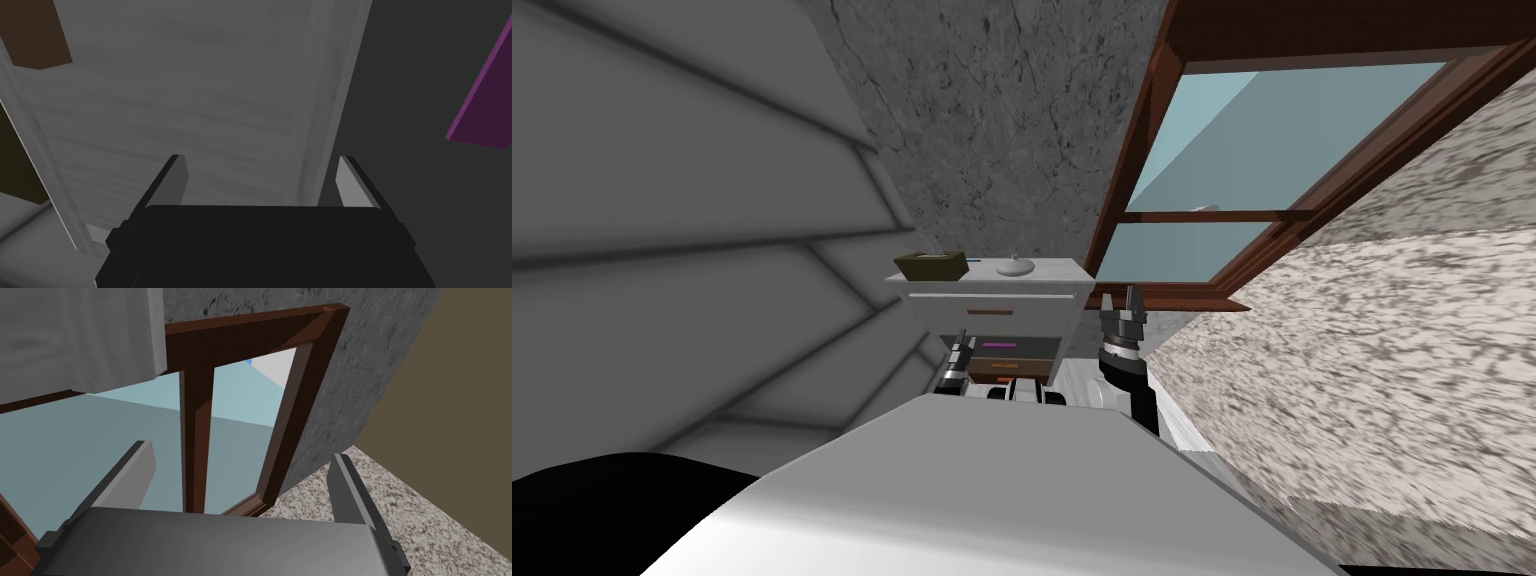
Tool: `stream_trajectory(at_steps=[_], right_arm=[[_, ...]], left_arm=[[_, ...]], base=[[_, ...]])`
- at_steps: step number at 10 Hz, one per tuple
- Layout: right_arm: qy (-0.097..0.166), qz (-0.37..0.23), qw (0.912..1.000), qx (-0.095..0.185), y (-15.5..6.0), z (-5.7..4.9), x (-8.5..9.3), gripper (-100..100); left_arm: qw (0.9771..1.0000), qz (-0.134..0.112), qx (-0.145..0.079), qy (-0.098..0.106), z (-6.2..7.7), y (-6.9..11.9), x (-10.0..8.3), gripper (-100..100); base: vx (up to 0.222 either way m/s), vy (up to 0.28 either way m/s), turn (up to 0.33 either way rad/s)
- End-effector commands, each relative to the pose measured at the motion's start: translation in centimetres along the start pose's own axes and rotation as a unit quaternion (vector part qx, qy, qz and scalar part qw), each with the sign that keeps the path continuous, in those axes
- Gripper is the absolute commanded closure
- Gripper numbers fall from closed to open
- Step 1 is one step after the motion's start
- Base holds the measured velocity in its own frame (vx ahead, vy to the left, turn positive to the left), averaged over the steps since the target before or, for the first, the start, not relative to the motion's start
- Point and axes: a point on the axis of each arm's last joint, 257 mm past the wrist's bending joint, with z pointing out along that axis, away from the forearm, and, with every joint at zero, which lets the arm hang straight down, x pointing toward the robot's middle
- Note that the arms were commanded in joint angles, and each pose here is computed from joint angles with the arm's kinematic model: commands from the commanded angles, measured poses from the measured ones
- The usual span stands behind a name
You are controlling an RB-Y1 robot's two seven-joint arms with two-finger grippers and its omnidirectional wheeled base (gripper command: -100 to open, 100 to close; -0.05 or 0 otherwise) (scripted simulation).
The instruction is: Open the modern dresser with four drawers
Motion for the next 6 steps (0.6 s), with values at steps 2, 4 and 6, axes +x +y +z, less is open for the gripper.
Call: stream_trajectory(at_steps=[2, 4, 6], right_arm=[[0.0, 0.0, 1.0, 0.0, 0.0, 0.0, 0.0, 0], [0.0, 0.0, 1.0, 0.0, 0.0, 0.0, 0.0, 0], [0.0, 0.0, 1.0, 0.0, 0.0, 0.0, 0.0, 0]], left_arm=[[0.9997, -0.004, -0.025, -0.007, -1.6, 3.0, -0.3, -100], [0.9993, -0.006, -0.035, -0.01, -2.4, 4.1, -0.4, -100], [0.9987, -0.01, -0.047, -0.015, -3.3, 5.6, -0.4, -100]], base=[[0.009, -0.022, -0.023], [0.006, -0.015, -0.003], [0.006, -0.019, -0.015]])
